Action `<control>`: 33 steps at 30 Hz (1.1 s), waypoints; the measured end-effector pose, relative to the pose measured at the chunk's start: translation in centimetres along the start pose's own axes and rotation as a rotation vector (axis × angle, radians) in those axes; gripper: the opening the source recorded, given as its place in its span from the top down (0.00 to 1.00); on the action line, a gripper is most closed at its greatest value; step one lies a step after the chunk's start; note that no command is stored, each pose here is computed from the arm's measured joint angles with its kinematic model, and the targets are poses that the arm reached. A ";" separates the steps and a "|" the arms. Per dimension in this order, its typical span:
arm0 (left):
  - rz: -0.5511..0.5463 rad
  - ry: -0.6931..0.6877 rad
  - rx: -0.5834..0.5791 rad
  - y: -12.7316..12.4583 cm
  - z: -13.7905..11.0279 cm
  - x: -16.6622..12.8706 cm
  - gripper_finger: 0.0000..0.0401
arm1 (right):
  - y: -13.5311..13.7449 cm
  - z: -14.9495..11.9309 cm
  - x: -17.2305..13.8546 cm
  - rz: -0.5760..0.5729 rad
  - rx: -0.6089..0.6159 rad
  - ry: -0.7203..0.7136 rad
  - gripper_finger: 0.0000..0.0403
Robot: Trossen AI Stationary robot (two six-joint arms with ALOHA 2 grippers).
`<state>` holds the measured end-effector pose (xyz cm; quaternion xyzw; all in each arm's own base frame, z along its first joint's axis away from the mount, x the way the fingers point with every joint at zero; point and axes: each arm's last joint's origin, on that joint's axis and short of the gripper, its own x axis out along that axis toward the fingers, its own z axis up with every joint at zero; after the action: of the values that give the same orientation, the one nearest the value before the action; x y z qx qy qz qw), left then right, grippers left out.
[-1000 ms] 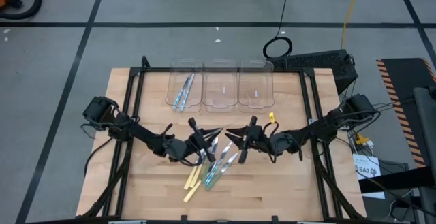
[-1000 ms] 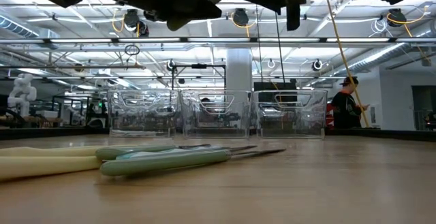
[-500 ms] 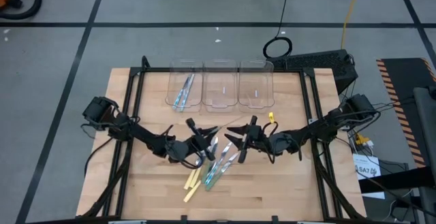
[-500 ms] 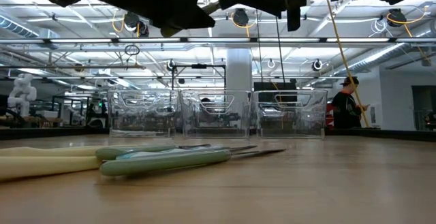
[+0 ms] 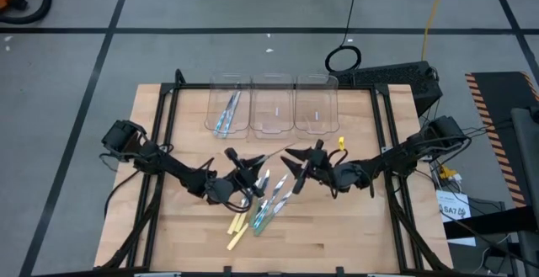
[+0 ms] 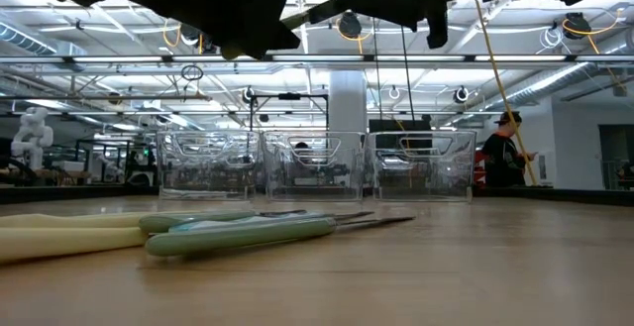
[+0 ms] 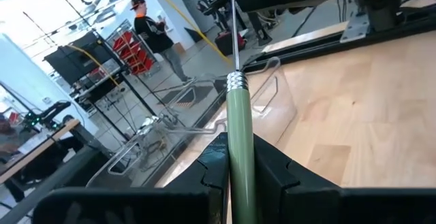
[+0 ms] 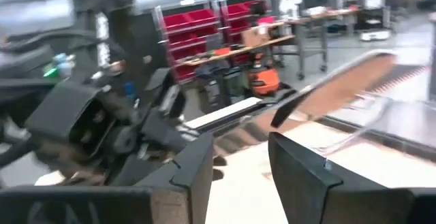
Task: Sort silverware by color (type)
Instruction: Put the green knife into the right transparent bin
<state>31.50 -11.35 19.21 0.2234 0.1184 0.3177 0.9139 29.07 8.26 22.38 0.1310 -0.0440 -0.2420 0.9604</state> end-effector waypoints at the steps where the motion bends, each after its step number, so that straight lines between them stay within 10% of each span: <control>1: 0.001 0.002 -0.001 0.0 0.0 0.0 0.90 | -0.1 0.0 0.0 -0.021 0.017 -0.006 0.66; 14: 0.019 0.041 0.021 -0.1 -0.6 0.0 0.90 | -0.2 0.1 0.0 -0.069 -0.039 -0.016 0.66; 22: 0.042 0.025 -0.127 0.0 0.8 0.4 0.90 | 0.4 -0.1 0.0 0.135 0.016 0.042 0.66; 33: -0.127 -0.070 -0.253 -0.3 4.1 0.8 0.90 | 0.3 -0.5 -0.1 0.135 -0.048 0.072 0.66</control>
<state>33.70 -12.42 22.62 0.1095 0.0592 0.2635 0.9566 29.20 8.66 21.99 0.1134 -0.0123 -0.1727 0.9783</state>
